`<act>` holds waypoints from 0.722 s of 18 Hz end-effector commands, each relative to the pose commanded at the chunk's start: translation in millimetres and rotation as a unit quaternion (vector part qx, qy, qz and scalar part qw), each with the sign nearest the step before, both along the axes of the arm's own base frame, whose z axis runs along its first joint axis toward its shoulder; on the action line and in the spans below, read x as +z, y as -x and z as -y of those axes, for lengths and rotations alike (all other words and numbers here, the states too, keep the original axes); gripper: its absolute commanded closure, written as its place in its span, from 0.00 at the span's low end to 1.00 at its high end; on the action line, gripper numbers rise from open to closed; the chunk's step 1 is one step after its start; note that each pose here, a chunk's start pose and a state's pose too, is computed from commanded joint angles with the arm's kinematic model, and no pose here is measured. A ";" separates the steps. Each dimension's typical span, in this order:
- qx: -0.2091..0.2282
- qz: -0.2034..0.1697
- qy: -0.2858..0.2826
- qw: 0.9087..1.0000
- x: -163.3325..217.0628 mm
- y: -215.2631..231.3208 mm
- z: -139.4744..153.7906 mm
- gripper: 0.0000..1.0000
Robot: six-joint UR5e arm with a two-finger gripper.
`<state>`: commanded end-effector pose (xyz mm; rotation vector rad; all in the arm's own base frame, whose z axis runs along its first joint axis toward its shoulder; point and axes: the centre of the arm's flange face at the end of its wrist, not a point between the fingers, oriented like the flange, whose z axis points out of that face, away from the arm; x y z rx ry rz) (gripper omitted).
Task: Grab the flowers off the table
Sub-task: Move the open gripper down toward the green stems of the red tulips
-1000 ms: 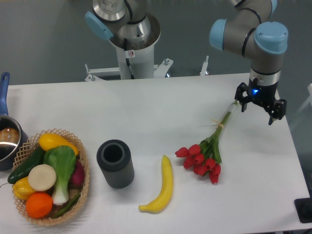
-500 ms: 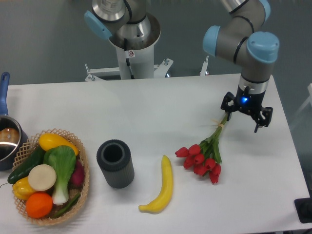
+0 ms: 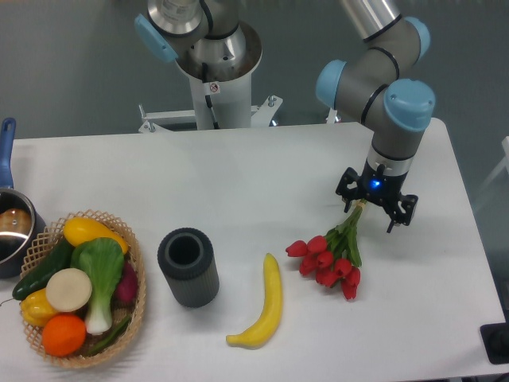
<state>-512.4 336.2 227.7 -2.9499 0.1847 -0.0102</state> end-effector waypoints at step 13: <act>-0.022 0.046 0.017 0.999 -39.9 -10.3 -19.6 0.00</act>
